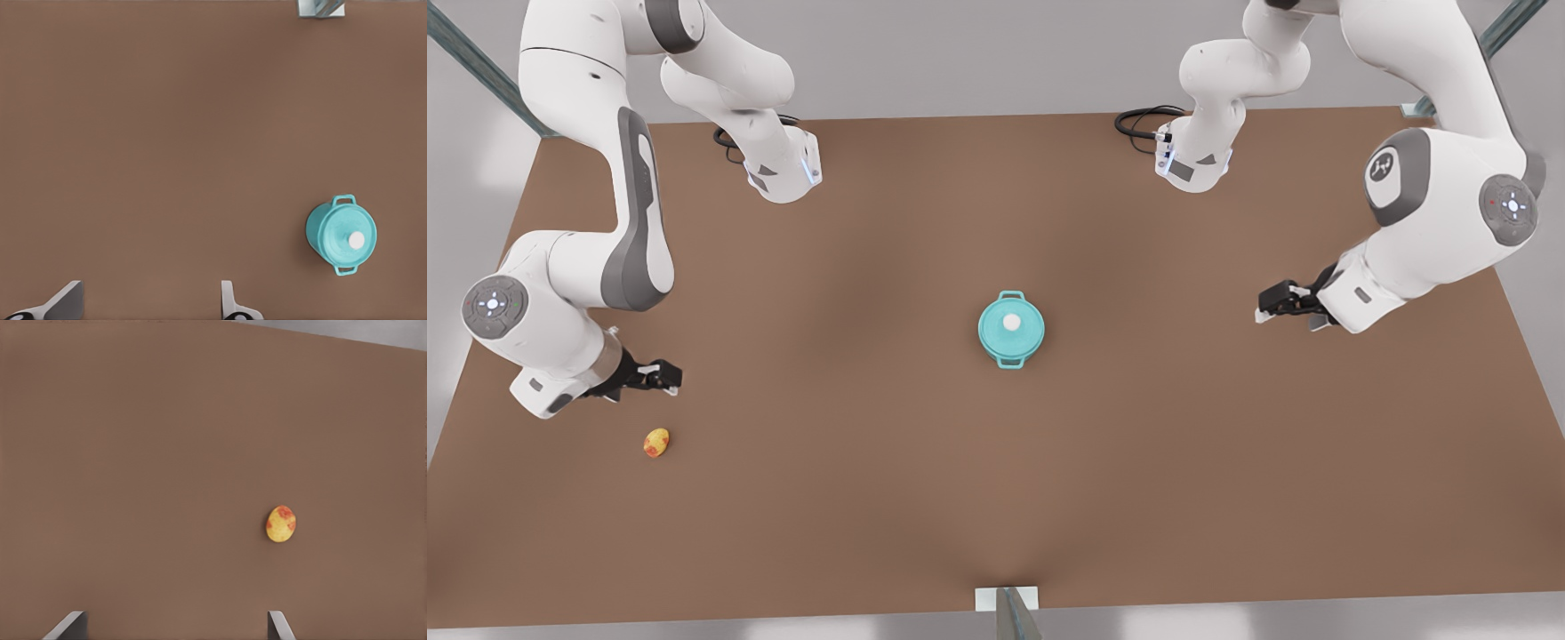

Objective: Open the pot lid and put the potato into the pot

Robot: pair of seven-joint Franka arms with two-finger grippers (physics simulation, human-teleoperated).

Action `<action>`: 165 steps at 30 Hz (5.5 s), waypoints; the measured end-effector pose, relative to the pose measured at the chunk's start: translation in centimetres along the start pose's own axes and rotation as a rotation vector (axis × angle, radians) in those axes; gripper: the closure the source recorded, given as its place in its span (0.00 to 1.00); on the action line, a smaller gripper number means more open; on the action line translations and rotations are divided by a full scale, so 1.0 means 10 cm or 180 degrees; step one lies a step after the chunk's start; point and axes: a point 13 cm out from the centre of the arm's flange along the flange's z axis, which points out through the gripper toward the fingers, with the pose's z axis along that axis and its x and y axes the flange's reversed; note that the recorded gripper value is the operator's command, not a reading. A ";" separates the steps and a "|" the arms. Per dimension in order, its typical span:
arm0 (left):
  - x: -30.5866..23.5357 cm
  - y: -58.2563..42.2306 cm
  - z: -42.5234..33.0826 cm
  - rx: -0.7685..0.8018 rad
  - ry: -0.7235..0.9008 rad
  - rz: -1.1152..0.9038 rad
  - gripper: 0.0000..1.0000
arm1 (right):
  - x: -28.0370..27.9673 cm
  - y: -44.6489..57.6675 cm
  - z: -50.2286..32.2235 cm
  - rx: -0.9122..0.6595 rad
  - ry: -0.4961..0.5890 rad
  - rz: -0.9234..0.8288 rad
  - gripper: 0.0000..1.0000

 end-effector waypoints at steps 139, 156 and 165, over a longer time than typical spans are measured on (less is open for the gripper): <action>-0.20 -0.13 0.20 -0.0721 0.0077 0.0158 0.00 | -0.11 4.34 0.82 -0.0318 0.0103 0.0962 0.43; -0.21 -0.09 0.25 -0.0722 0.0113 0.0193 0.00 | 0.95 6.14 1.42 -0.0309 0.0411 0.1558 0.44; -0.22 -0.09 0.25 -0.0722 0.0115 0.0206 0.00 | 0.72 6.02 1.24 -0.0361 0.0324 0.1986 0.00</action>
